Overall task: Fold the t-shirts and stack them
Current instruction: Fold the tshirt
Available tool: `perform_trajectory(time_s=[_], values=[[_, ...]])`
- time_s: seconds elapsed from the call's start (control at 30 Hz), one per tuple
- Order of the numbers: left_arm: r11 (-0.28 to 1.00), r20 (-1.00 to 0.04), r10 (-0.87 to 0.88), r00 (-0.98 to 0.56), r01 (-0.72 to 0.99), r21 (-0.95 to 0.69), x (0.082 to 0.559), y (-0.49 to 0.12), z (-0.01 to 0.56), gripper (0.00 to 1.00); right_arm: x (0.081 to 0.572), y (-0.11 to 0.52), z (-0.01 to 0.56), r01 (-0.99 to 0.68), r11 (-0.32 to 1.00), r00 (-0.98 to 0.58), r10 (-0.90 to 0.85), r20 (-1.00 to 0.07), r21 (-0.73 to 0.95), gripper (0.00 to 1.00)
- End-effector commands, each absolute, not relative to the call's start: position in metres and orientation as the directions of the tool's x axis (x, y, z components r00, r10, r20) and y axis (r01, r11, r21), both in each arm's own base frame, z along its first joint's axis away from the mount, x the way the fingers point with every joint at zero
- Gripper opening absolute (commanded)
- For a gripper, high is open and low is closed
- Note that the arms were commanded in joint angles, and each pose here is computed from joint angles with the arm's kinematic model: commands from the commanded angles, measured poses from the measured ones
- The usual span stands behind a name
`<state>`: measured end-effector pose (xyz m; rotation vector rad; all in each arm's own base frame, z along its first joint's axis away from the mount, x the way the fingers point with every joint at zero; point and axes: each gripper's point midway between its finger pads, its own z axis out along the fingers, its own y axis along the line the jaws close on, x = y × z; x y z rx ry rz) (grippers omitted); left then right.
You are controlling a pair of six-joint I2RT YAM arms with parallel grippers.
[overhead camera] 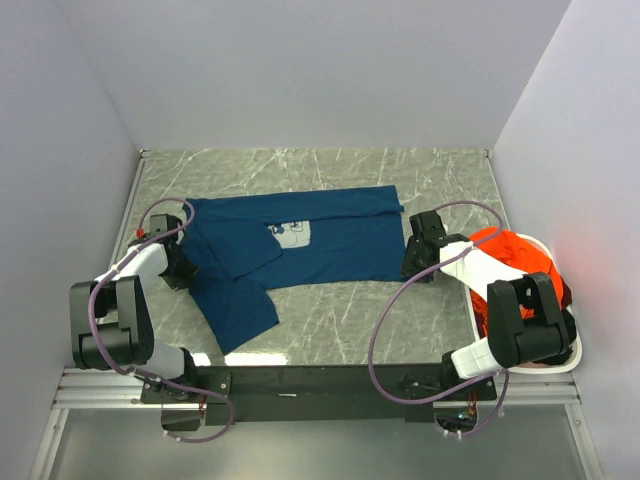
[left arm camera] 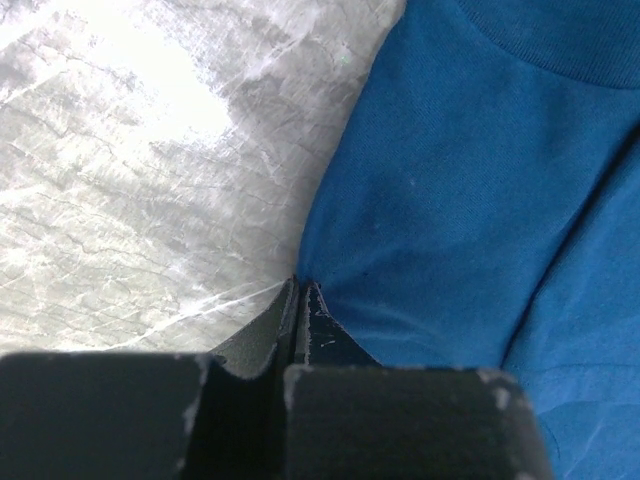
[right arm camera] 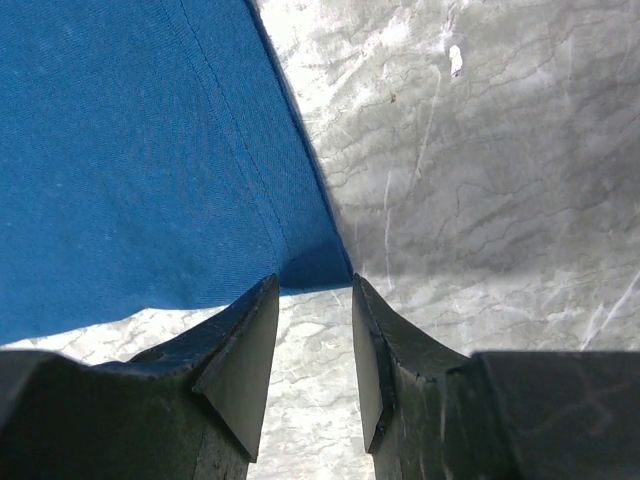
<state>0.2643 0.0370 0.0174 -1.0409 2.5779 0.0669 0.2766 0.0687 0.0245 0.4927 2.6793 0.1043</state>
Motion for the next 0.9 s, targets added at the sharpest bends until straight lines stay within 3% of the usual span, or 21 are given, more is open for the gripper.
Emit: perform_trajectory(time_s=[0.0,0.43,0.6,0.7,0.87], values=[[0.744,-0.363,-0.644,-0.674,-0.661,-0.094,0.264,0.036,0.024,0.01,0.284,0.069,0.025,0.349,0.923,-0.834,0.385,-0.396,0.162,0.43],[0.749,-0.376,-0.638,-0.672,-0.655,-0.101,0.266,0.037,0.028,0.01,0.276,0.068,0.002,0.375,0.918,-0.850,0.397,-0.348,0.130,0.42],[0.746,-0.377,-0.642,-0.668,-0.658,-0.105,0.267,0.037,0.029,0.01,0.273,0.062,0.001,0.376,0.921,-0.851,0.387,-0.354,0.104,0.26],[0.737,-0.355,-0.659,-0.663,-0.664,-0.126,0.264,0.034,0.031,0.01,0.275,0.055,0.011,0.385,0.919,-0.833,0.388,-0.395,0.091,0.01],[0.714,-0.347,-0.695,-0.629,-0.660,-0.233,0.266,0.023,0.051,0.01,0.268,0.041,0.033,0.404,0.913,-0.816,0.389,-0.427,0.060,0.00]])
